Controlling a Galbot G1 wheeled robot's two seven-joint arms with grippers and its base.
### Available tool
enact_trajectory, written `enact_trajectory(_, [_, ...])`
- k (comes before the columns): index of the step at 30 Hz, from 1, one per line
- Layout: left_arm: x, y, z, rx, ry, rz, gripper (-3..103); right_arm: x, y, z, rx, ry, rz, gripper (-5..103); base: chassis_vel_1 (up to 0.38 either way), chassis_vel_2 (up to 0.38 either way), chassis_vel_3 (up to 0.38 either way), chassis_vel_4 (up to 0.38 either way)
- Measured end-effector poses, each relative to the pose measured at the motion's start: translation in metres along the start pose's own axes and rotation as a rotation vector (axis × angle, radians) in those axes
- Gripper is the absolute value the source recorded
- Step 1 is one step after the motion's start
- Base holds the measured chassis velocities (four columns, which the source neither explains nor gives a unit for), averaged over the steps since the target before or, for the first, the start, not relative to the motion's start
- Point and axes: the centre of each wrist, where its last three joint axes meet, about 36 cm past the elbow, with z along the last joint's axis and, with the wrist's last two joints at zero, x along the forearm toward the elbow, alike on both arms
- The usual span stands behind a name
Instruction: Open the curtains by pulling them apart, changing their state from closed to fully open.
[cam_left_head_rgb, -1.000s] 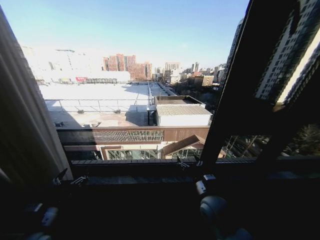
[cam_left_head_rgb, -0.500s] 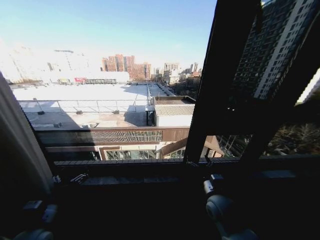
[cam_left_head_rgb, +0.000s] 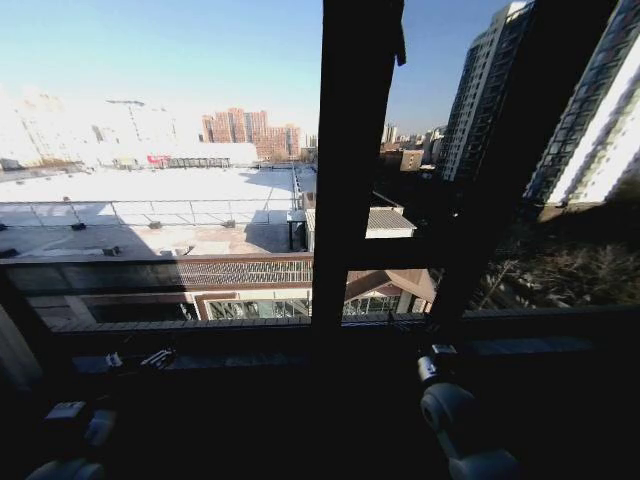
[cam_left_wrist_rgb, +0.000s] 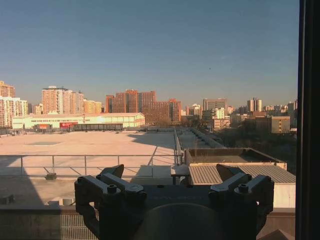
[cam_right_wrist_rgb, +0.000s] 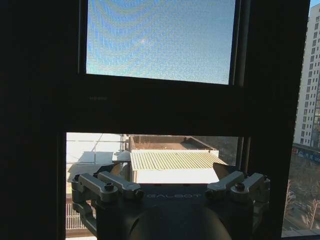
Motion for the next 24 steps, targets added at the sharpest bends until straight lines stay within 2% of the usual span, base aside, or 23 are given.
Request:
enact_trajectory(11, [0.005, -0.005, 0.006, 0.003, 0.015, -0.005, 100, 0.004, 0.000, 0.004, -0.005, 0.003, -0.004, 100, -0.348, -0.365, 0.355, 0.358])
enact_trajectory(24, [0.017, -0.005, 0.006, -0.005, 0.001, 0.000, 100, 0.010, 0.007, -0.003, -0.015, -0.026, -0.025, 100, -0.304, -0.388, 0.303, 0.396])
